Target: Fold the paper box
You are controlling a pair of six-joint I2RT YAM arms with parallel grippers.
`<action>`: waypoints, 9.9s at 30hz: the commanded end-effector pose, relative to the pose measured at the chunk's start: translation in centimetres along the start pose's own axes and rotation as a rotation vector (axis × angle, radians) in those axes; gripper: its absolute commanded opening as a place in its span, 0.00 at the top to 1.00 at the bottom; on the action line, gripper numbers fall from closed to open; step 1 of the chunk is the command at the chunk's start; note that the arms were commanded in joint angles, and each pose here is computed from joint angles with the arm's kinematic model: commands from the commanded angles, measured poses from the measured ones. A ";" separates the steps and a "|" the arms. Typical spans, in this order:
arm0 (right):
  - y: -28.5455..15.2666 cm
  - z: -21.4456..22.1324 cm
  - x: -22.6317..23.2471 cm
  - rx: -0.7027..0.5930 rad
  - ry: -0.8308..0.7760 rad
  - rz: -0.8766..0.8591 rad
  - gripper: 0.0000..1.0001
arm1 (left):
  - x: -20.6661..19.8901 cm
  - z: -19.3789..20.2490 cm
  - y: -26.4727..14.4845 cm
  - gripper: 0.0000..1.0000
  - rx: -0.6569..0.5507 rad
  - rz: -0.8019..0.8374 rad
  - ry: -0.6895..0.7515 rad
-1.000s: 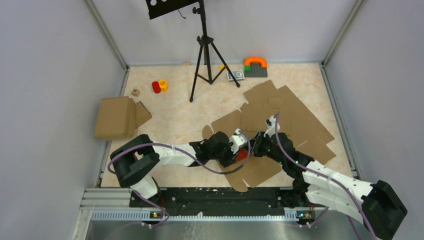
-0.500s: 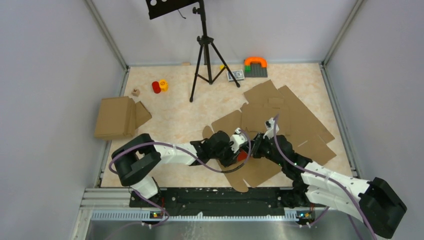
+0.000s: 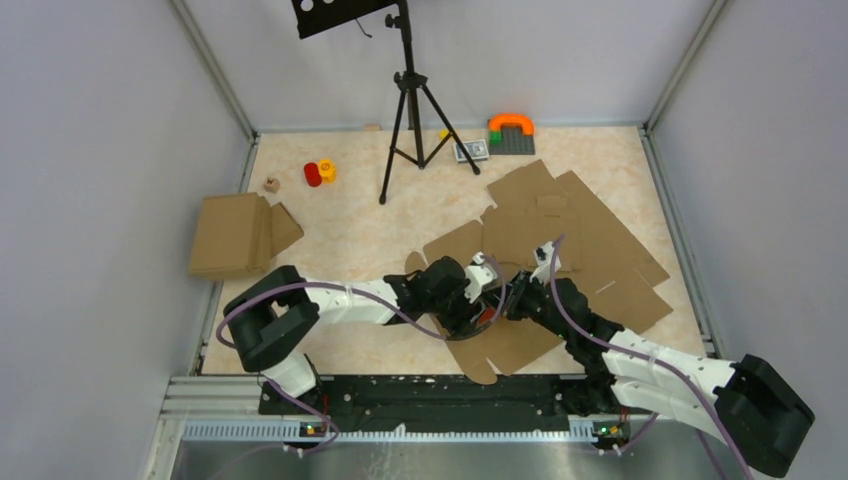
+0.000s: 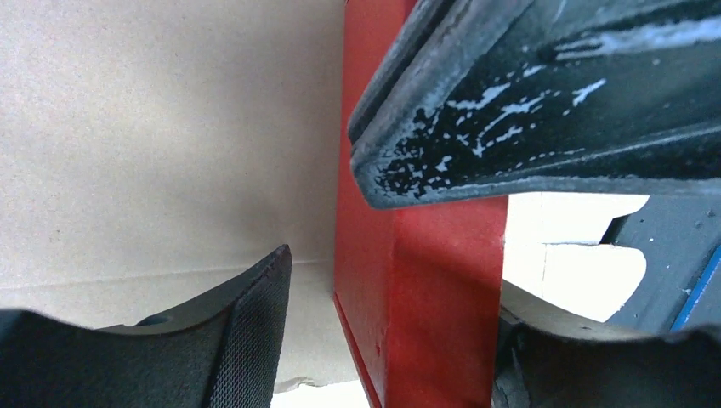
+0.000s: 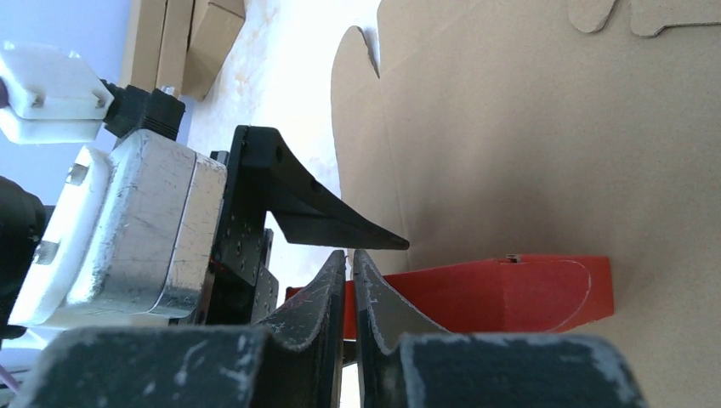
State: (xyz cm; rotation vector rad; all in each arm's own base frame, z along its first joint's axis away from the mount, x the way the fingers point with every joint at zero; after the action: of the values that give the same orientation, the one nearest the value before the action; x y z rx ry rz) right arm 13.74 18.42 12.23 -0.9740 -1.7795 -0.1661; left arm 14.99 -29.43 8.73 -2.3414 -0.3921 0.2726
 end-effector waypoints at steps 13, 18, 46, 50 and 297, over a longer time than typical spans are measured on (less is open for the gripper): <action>-0.4 1.8 -4.1 0.031 -0.009 0.156 0.93 | -0.5 -4.4 -1.4 0.34 0.046 -0.002 -0.010; -0.4 1.8 -4.1 0.035 -0.007 0.154 0.94 | -0.7 -4.8 -0.5 0.37 0.107 -0.007 -0.003; -0.2 1.5 -3.5 0.032 -0.019 0.149 0.94 | -0.7 -5.1 0.0 0.42 0.136 -0.004 -0.001; -0.2 1.5 -3.5 0.033 -0.020 0.150 0.94 | -0.8 -5.0 0.4 0.42 0.140 0.007 0.000; -1.3 -3.6 5.9 -0.045 -0.650 -0.296 1.00 | 0.8 -6.0 -5.1 0.79 0.204 0.084 0.057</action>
State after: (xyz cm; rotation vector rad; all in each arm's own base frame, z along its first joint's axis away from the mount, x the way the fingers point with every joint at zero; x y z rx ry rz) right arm 14.85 17.27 15.84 -0.9524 -2.5130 0.0596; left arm 15.67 -27.33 15.87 -2.0808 -0.1983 0.3392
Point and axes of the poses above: each gripper's point midway between its finger pads, its own y axis out along the fingers, its own x axis along the line the jaws close on, z = x × y, the point moved 8 cm from there along -y, back along the fingers, and after that the axes turned 10 degrees about y, right-handed, at the moved point
